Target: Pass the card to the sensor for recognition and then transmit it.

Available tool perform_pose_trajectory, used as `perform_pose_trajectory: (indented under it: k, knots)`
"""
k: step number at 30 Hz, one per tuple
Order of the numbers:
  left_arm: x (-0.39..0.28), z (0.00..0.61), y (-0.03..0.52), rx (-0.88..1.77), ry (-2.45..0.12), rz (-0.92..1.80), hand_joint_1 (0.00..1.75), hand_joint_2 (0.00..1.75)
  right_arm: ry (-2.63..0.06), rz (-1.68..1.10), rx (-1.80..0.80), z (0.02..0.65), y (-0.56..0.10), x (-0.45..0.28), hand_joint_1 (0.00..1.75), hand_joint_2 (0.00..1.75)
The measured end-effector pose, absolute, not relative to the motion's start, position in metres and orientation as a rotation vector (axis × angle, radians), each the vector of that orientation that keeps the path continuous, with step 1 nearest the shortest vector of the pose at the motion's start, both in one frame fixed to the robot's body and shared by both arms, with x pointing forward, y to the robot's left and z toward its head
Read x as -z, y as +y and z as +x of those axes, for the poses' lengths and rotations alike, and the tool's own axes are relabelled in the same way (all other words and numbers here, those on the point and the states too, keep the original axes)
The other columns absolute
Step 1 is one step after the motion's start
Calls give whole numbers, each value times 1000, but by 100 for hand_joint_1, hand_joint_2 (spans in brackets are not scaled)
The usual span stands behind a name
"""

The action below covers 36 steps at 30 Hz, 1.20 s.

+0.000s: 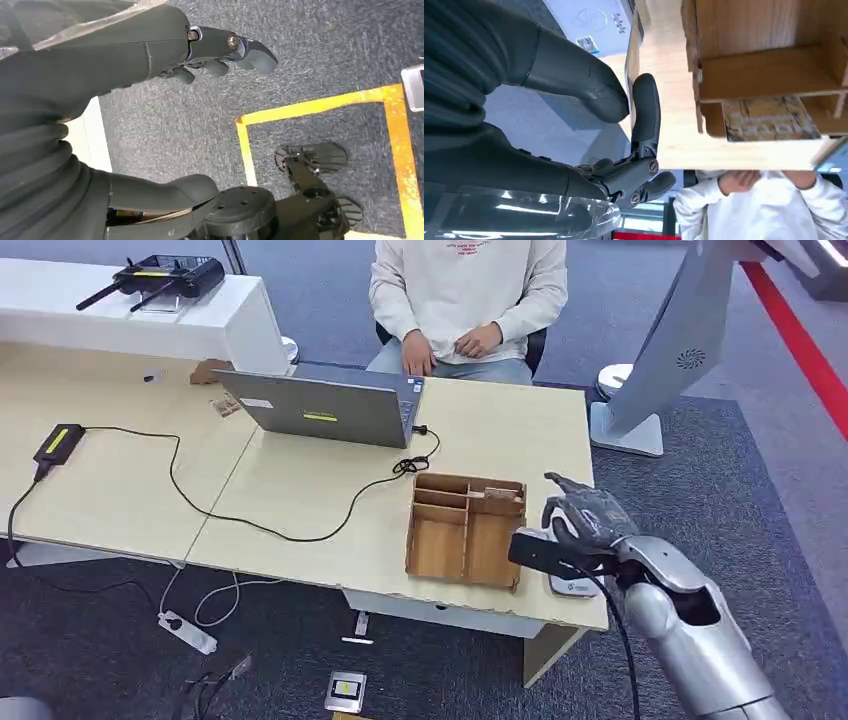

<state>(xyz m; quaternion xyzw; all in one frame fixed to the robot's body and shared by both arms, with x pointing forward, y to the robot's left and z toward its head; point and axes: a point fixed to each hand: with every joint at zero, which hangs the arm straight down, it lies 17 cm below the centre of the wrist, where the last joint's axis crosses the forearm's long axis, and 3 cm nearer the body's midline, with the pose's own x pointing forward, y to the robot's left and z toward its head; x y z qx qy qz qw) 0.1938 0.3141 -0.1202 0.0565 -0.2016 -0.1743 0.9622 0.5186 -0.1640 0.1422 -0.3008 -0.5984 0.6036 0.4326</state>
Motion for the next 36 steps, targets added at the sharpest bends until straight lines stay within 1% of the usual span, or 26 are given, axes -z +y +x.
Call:
perform_pose_trajectory:
  k: [14,17,21,25,30,34,36]
  knots:
    - [106,200,304,447,-468,105,0,175,-1582,-776,-1452,525,-152,-167,175,175]
    - [107,202,303,475,-491,104,0,175,-1709,-767,-1355,532,-149,-197,175,175]
    - [103,206,305,556,-528,122,0,175,-1925,-746,-1140,543,-144,-260,175,175]
    - [97,210,312,567,-538,146,0,175,-1971,-730,-1072,549,-137,-282,175,175]
    - [94,213,309,638,-589,127,0,175,-2103,-666,-968,553,-127,-322,175,175]
    - [96,219,309,657,-633,100,0,175,-2170,-629,-945,557,-113,-349,175,175]
    - [98,215,314,671,-604,123,0,175,-2193,-615,-926,558,-102,-359,175,175]
